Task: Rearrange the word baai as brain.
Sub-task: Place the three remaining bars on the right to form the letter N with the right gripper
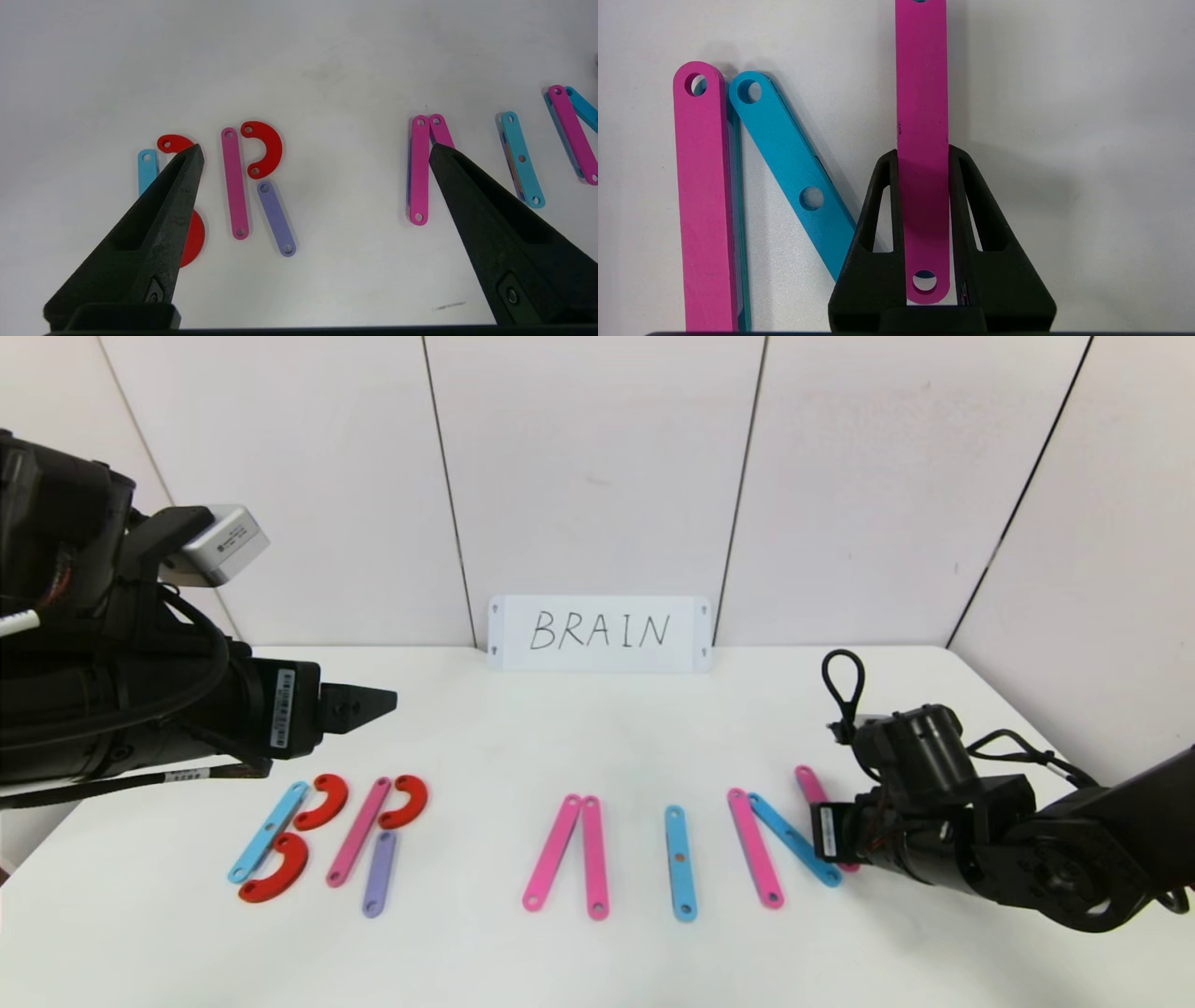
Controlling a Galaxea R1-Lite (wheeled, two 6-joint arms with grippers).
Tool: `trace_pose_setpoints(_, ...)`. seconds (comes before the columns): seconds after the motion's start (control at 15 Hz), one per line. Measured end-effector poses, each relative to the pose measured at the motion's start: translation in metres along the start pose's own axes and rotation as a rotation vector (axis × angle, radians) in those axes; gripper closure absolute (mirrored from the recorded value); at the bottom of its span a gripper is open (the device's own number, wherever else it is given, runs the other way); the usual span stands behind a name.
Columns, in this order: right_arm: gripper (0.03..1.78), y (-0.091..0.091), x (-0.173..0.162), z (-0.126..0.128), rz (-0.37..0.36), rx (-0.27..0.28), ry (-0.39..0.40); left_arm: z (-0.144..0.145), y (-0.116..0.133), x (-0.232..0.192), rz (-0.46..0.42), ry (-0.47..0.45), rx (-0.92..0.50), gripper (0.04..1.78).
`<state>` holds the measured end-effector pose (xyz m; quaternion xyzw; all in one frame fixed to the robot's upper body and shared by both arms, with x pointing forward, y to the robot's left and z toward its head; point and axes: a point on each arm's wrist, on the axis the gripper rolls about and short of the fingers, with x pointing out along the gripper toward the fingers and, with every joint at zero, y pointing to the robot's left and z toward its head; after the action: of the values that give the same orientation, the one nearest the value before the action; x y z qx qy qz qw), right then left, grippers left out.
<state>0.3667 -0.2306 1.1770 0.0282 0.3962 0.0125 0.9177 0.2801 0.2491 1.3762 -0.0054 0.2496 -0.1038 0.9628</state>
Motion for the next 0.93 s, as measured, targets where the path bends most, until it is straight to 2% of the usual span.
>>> trace_pose_setpoints(0.93,1.51,-0.0021,0.0043,0.0021,-0.009,0.011,-0.012,0.0002,0.0000,-0.0007,-0.001,-0.002,0.000,0.13)
